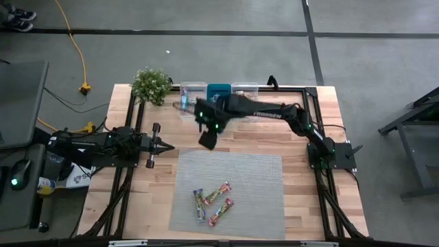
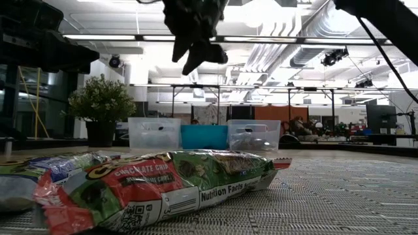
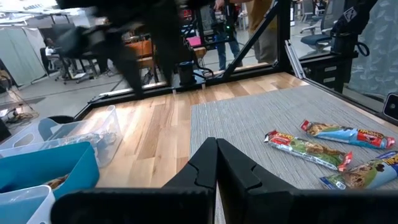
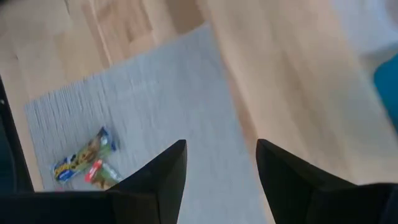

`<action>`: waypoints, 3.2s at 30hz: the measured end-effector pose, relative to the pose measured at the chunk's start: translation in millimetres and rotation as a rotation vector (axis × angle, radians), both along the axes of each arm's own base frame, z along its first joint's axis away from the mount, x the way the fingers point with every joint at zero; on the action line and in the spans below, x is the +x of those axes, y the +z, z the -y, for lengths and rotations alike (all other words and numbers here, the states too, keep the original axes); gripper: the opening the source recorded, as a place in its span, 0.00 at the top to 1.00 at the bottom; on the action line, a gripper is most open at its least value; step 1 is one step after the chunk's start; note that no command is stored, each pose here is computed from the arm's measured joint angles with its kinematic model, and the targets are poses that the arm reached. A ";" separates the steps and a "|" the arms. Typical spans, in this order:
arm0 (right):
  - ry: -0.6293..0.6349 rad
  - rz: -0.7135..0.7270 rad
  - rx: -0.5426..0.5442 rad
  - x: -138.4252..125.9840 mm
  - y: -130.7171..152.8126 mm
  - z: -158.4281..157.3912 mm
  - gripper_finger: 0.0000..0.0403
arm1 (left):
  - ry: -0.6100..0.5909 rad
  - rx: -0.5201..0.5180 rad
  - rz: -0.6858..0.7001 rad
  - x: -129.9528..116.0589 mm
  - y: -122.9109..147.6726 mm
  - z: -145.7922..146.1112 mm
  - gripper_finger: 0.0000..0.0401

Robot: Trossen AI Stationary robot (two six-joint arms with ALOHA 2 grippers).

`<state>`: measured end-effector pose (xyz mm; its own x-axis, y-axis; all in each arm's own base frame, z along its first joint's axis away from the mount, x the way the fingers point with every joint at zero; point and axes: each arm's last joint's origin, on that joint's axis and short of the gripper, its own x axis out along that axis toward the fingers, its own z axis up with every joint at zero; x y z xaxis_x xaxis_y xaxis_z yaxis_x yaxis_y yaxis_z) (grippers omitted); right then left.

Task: Pick and place Granola Bars by type
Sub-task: Put the red granola bar into the left transparent bin

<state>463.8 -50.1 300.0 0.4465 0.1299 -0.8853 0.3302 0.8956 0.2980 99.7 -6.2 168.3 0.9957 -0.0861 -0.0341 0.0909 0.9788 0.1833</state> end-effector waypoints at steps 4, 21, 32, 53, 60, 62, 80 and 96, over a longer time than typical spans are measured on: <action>-0.015 -0.061 -0.010 -2.0 -1.6 -34.3 0.56 | 0.000 0.000 0.000 0.0 0.1 0.0 1.00; 0.461 -0.017 -0.475 -9.7 -1.2 -140.2 0.56 | 0.000 0.000 0.000 0.0 0.0 0.0 1.00; 0.548 -0.013 -0.461 -8.2 -16.3 -171.4 0.56 | 0.000 0.000 0.000 0.0 0.0 0.0 1.00; 0.743 -0.118 -0.369 -3.4 -80.6 -224.6 0.56 | 0.000 0.000 0.000 0.0 0.0 0.0 1.00; 0.765 -0.124 -0.368 1.1 -96.6 -230.4 0.56 | 0.000 0.000 0.000 0.0 0.0 0.0 1.00; 0.766 -0.124 -0.367 2.7 -100.6 -230.8 0.56 | 0.000 0.000 0.000 0.0 0.1 0.0 1.00; 0.761 -0.175 -0.338 11.0 -137.1 -233.1 0.56 | 0.000 0.000 0.000 0.0 0.1 0.0 1.00; 0.766 -0.169 -0.323 15.3 -139.7 -225.7 0.56 | 0.000 0.000 0.000 0.0 0.1 0.0 1.00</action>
<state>479.0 175.6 160.4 0.1966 0.0722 -0.9778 -0.3856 0.9226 -0.0094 99.7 -6.2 168.3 0.9957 -0.0863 -0.0341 0.0911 0.9788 0.1833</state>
